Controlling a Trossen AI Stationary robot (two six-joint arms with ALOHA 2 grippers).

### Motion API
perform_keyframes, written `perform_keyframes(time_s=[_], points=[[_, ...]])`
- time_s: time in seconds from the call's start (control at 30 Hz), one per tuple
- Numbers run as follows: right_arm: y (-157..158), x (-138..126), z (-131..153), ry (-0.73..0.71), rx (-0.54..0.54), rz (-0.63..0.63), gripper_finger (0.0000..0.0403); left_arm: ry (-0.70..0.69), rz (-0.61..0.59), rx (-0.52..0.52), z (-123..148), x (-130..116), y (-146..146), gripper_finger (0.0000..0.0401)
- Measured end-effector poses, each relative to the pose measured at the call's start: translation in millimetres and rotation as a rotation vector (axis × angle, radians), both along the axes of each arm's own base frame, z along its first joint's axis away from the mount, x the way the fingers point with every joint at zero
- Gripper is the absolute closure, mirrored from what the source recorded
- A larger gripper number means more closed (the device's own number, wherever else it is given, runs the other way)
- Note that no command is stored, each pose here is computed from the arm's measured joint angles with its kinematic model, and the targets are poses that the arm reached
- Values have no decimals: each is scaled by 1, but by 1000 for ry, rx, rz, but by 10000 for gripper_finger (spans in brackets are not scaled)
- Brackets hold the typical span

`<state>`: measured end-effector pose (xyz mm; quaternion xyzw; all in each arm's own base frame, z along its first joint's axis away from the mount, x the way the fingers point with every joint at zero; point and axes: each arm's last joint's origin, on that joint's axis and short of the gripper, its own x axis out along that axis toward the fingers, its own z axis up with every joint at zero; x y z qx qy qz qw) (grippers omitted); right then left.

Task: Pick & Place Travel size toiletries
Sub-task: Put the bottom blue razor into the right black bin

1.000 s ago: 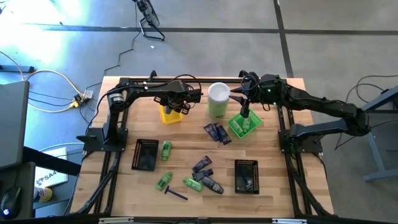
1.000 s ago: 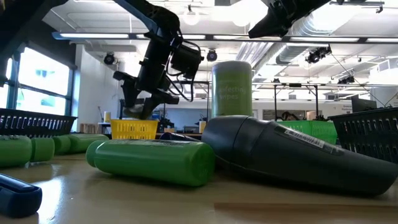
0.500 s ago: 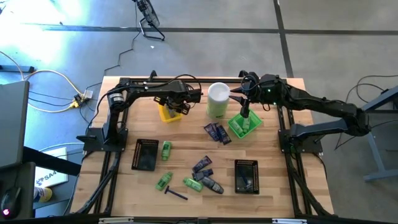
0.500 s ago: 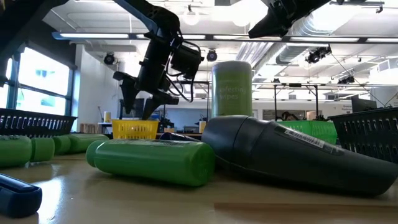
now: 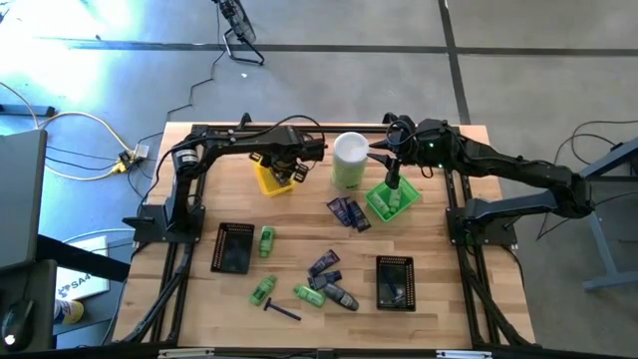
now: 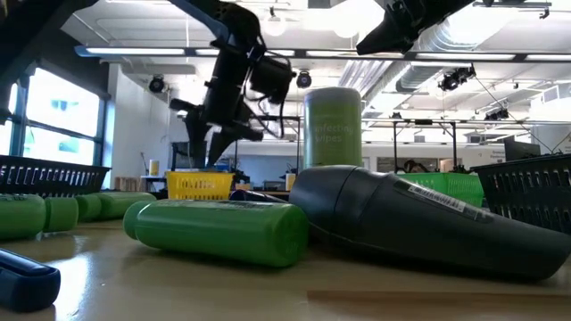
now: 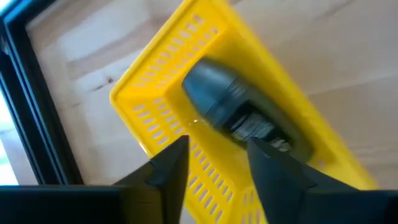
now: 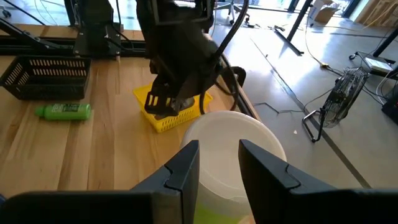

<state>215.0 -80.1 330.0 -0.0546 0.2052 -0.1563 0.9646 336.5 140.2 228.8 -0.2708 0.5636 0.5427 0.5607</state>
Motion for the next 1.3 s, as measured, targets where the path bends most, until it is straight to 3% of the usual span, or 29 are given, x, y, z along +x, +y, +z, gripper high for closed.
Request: perform_keyframes(time_s=[0.3,0.57,0.7,0.87,1.07,1.2,1.3], points=[[0,0,-1,12,4,0,298,-64,-70,58,65,7,4,339],[0,-1,-3,27,9,1,298,-208,-277,58,135,5,1,356],[0,-1,-3,28,8,2,298,-302,-340,115,164,3,0,356],[1,-1,-4,39,12,5,298,-455,-341,152,182,8,0,356],[1,-2,-4,44,14,5,298,-587,-394,168,185,22,1,356],[1,-2,-4,42,17,1,298,-522,-525,181,183,22,2,356],[1,-2,-4,37,33,-7,298,-542,-529,155,183,23,0,356]])
